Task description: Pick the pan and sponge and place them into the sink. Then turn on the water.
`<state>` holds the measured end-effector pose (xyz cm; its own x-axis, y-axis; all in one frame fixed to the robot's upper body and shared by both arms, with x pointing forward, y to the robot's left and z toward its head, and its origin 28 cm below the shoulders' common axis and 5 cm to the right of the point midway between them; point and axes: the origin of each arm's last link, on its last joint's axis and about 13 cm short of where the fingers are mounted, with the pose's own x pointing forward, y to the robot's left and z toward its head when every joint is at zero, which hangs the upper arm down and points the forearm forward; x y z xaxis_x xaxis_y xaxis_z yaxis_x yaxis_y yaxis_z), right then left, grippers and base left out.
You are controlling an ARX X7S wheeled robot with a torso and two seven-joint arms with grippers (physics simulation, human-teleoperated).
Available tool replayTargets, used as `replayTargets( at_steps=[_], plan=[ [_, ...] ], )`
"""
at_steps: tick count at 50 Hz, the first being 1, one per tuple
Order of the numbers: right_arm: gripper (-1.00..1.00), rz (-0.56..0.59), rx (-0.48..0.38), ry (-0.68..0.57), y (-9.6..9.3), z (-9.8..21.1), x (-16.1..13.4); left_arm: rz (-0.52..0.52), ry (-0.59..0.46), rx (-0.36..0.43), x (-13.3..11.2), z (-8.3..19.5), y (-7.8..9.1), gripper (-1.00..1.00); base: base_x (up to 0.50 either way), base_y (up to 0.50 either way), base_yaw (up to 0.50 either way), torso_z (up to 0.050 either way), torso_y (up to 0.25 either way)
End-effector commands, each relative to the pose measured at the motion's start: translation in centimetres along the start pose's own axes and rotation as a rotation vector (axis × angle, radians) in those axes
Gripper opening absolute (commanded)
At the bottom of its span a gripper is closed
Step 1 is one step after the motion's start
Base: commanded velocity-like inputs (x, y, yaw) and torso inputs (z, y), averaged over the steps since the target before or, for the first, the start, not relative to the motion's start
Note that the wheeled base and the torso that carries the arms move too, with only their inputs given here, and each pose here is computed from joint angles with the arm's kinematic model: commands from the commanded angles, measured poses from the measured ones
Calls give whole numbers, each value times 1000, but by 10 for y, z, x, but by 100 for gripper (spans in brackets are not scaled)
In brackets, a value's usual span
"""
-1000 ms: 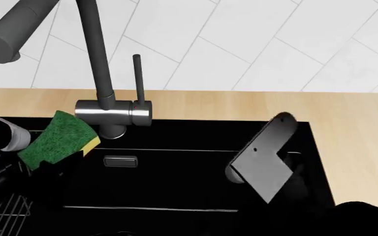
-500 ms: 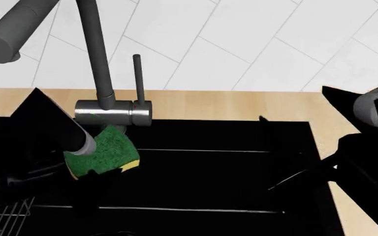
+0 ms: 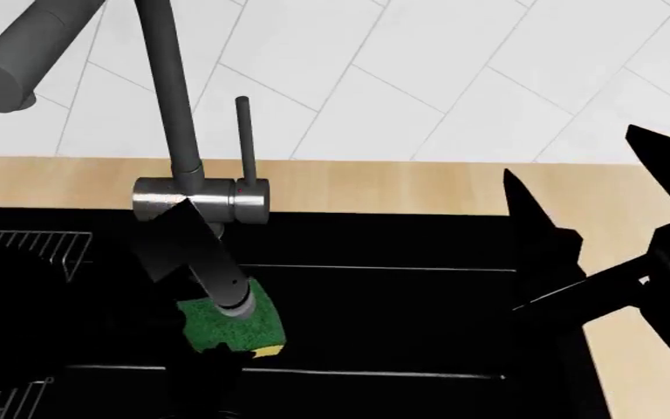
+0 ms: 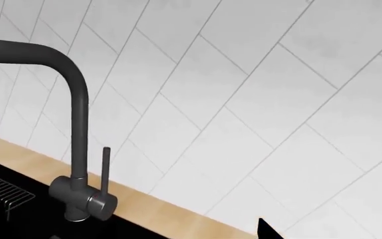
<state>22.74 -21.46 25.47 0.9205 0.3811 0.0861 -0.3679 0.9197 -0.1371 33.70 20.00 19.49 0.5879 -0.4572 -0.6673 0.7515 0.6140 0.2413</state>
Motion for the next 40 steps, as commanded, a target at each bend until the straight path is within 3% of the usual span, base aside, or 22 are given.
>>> replayTargets(
  at_steps=[1,11,22,40],
  plan=[
    [100,-9,13,-14,0,0,-3,-35,60,-7,23,-8,-5,-100,0,0,0,0,0],
    [100,-16,27,-14,1,-4,-5,-63,98,-25,42,-21,-11,-100,0,0,0,0,0],
    [100,-12,31,-8,1,-4,-4,-41,141,-50,45,-33,-6,-100,0,0,0,0,0],
    [100,-15,44,7,1,-9,-5,-91,202,-53,52,-45,-15,-100,0,0,0,0,0]
  ],
)
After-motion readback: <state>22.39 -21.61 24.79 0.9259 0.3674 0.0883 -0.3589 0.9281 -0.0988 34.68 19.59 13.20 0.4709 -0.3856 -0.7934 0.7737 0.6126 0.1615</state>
